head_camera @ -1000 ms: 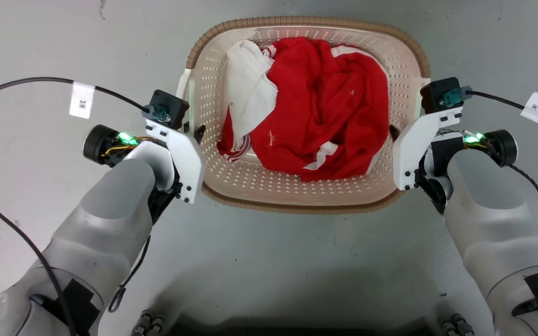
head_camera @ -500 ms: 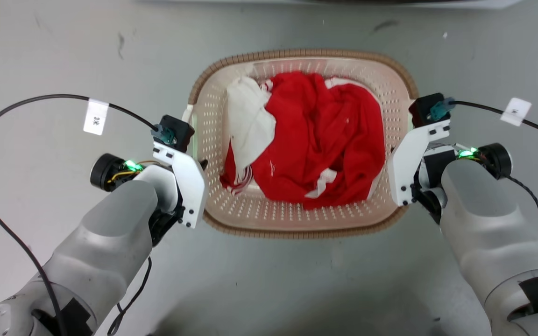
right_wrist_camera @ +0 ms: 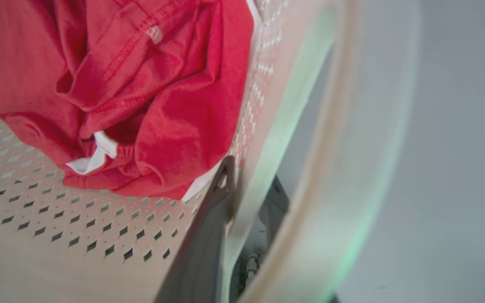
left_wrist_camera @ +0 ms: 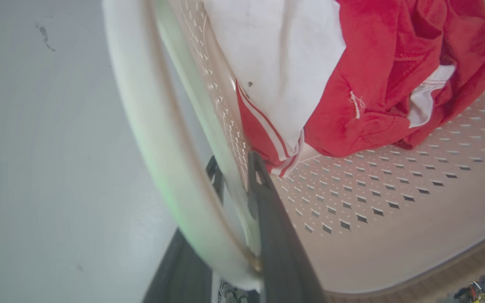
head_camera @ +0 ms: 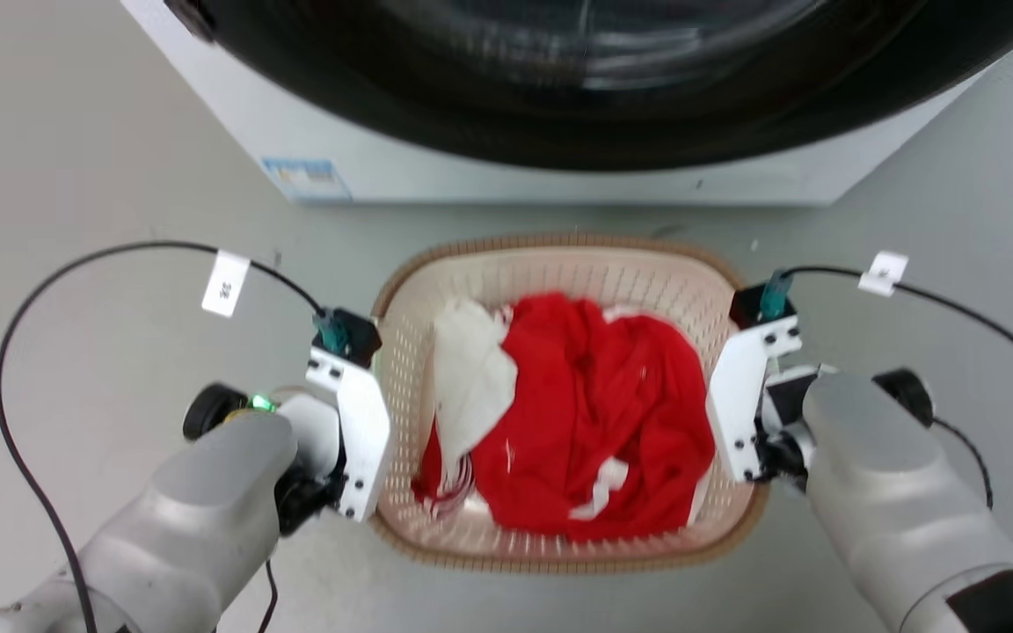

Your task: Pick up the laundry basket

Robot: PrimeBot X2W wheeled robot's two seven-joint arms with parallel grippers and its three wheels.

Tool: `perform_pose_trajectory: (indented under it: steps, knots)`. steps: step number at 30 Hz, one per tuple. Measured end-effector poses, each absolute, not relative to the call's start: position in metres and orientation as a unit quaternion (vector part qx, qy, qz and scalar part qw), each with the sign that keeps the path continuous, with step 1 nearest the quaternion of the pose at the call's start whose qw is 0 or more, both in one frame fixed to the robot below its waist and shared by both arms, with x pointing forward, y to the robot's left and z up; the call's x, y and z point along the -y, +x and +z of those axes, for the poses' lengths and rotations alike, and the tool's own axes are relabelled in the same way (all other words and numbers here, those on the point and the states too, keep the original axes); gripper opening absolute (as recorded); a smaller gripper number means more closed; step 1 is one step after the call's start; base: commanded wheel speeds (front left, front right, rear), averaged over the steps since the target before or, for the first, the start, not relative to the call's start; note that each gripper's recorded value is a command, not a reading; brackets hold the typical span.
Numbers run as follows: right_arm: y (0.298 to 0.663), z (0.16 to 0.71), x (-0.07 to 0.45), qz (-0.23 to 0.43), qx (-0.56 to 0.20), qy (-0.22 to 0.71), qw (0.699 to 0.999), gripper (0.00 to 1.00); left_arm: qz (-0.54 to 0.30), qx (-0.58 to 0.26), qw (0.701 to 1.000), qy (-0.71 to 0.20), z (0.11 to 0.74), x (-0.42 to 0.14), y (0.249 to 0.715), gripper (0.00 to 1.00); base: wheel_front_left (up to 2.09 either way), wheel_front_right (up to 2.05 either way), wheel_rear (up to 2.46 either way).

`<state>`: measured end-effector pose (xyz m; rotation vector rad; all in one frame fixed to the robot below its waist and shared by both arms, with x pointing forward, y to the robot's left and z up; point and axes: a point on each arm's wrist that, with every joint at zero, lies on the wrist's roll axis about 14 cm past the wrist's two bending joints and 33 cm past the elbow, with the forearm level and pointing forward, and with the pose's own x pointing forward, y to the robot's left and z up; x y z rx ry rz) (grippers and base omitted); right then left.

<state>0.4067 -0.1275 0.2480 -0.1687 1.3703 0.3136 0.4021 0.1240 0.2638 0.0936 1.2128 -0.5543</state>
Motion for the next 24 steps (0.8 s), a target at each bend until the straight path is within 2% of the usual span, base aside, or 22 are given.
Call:
perform_pose_trajectory:
  steps: [7,13,24]
  knots:
    - [0.386,0.295,0.125,0.148,-0.628,-0.079,0.76,0.0,-0.263,-0.574,0.774,0.046,0.304,-0.124,0.375,0.0,0.0,0.0,0.0]
    - [0.372,0.328,0.128,0.143,-0.625,-0.08,0.763,0.0,-0.273,-0.562,0.779,0.058,0.334,-0.121,0.366,0.0,0.0,0.0,0.0]
    - [0.347,0.354,0.136,0.132,-0.629,-0.079,0.762,0.0,-0.287,-0.558,0.776,0.064,0.364,-0.112,0.345,0.0,0.0,0.0,0.0]
